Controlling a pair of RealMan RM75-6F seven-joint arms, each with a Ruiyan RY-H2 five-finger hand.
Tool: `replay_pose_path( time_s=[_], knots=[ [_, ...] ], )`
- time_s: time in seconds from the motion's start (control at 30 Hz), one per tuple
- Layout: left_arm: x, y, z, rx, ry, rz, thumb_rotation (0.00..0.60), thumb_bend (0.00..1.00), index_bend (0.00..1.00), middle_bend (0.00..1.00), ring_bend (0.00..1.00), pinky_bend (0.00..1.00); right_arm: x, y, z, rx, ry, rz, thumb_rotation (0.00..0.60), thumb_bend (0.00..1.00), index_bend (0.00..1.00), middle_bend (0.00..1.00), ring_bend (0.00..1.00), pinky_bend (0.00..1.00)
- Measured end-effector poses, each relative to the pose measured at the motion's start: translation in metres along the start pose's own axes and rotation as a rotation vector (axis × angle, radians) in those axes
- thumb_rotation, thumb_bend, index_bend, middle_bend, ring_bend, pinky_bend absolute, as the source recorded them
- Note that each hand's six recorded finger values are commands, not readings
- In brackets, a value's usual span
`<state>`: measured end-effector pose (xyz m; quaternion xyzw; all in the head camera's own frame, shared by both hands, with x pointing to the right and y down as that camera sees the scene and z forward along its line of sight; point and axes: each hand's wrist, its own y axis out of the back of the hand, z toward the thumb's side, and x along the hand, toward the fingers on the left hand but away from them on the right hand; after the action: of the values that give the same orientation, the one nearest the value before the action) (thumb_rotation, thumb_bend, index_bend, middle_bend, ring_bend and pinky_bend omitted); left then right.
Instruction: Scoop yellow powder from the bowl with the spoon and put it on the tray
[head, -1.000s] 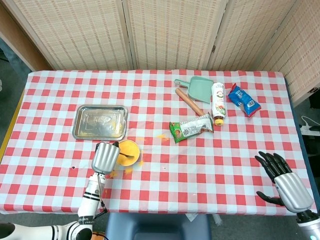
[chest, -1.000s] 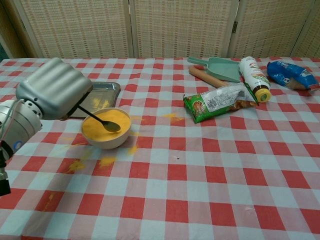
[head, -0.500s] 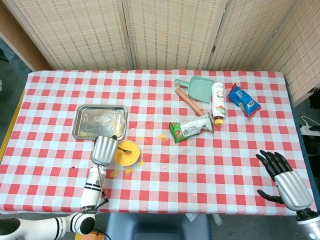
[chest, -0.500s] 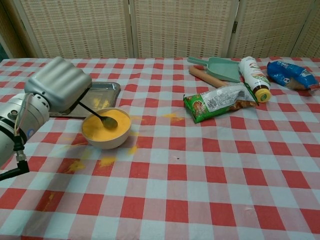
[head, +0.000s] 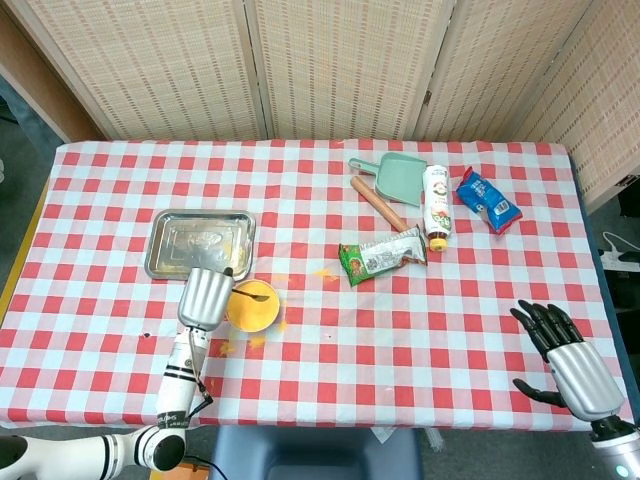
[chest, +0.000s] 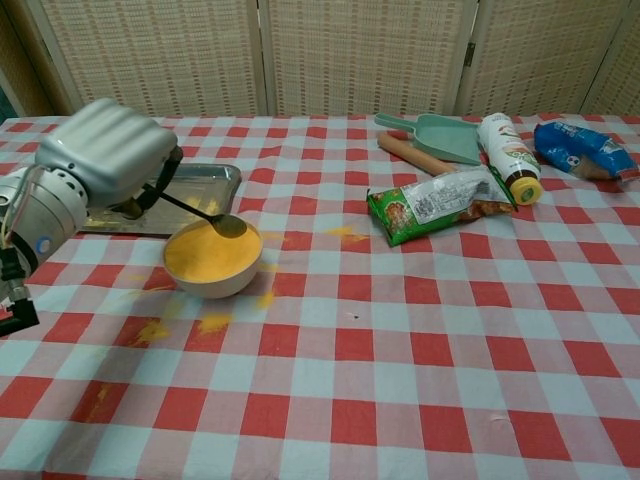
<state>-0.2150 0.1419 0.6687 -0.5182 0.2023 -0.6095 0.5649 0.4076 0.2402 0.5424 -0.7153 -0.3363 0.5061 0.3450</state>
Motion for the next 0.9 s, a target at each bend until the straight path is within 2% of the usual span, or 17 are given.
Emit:
replay_pose_path(
  time_s=[0.13,0.33,0.9],
  knots=[
    [-0.018,-0.001,0.003,-0.007,-0.038,-0.025,0.600,0.79,0.93,1.00,1.00,1.00,0.002,0.000,0.003,-0.002,0.014,0.001,0.600,0.09,0.00,0.00,0.00,0.00],
    [-0.027,-0.017,0.004,0.048,-0.052,-0.066,0.600,0.79,0.93,1.00,1.00,1.00,0.004,0.002,0.003,-0.005,0.016,-0.004,0.600,0.09,0.00,0.00,0.00,0.00],
    [0.000,-0.032,0.000,0.072,-0.005,-0.058,0.600,0.79,0.93,1.00,1.00,1.00,0.000,-0.001,-0.001,0.006,-0.006,0.001,0.600,0.09,0.00,0.00,0.00,0.00]
  ],
)
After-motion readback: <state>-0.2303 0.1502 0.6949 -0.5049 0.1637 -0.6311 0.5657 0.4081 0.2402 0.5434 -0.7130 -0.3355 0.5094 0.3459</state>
